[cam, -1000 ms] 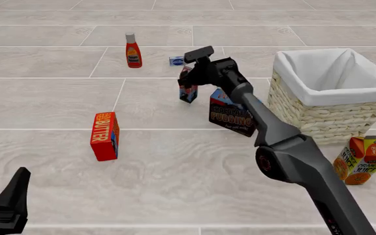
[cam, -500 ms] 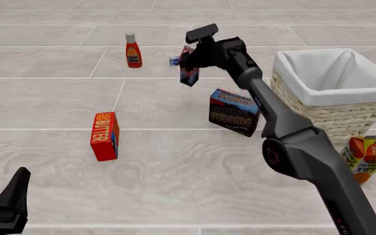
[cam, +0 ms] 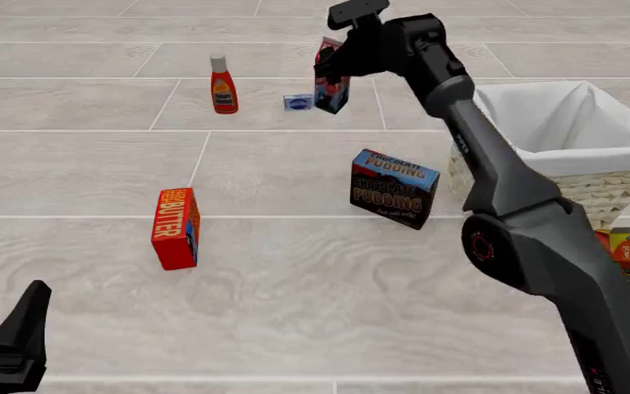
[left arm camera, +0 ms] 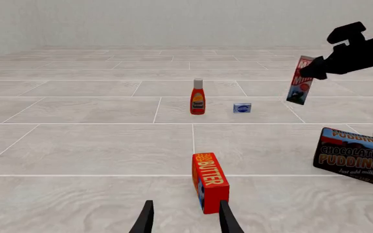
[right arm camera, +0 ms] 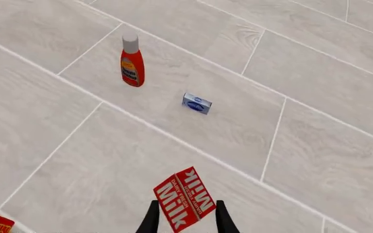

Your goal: Pick the milk and place it in the basket.

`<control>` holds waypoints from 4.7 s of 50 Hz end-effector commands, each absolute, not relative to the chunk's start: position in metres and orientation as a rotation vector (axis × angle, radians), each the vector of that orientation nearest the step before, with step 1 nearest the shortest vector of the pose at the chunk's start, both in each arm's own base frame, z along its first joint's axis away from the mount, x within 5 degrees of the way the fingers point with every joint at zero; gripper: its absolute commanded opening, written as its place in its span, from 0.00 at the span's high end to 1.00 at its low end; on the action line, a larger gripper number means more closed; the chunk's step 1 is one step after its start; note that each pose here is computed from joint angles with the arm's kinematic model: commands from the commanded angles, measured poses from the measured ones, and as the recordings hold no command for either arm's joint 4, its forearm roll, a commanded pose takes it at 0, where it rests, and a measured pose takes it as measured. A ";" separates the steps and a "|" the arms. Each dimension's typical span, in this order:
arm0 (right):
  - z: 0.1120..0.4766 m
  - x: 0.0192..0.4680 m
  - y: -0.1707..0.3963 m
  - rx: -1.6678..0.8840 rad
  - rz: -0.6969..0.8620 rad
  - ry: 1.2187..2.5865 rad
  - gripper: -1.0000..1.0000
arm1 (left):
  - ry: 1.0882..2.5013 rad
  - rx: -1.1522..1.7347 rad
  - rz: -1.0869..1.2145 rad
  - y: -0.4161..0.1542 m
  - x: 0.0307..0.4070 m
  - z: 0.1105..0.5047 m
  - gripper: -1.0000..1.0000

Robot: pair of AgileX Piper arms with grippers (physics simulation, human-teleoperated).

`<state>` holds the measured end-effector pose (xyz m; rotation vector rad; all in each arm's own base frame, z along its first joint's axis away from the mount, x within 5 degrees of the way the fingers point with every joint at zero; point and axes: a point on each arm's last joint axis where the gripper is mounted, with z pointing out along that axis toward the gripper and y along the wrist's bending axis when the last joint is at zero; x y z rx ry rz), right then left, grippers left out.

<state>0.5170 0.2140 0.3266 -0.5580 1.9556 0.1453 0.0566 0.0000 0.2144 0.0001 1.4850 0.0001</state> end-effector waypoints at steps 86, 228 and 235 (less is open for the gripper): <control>0.415 0.410 0.002 -0.213 -0.131 1.995 1.00 | 1.485 0.000 0.000 0.000 0.057 0.214 0.00; 0.287 0.446 -0.079 -0.166 -0.280 2.206 1.00 | 1.485 0.000 0.000 0.000 0.057 0.214 0.00; 0.286 0.446 -0.077 -0.165 -0.273 2.209 1.00 | 1.485 0.000 0.000 0.000 0.057 0.214 0.00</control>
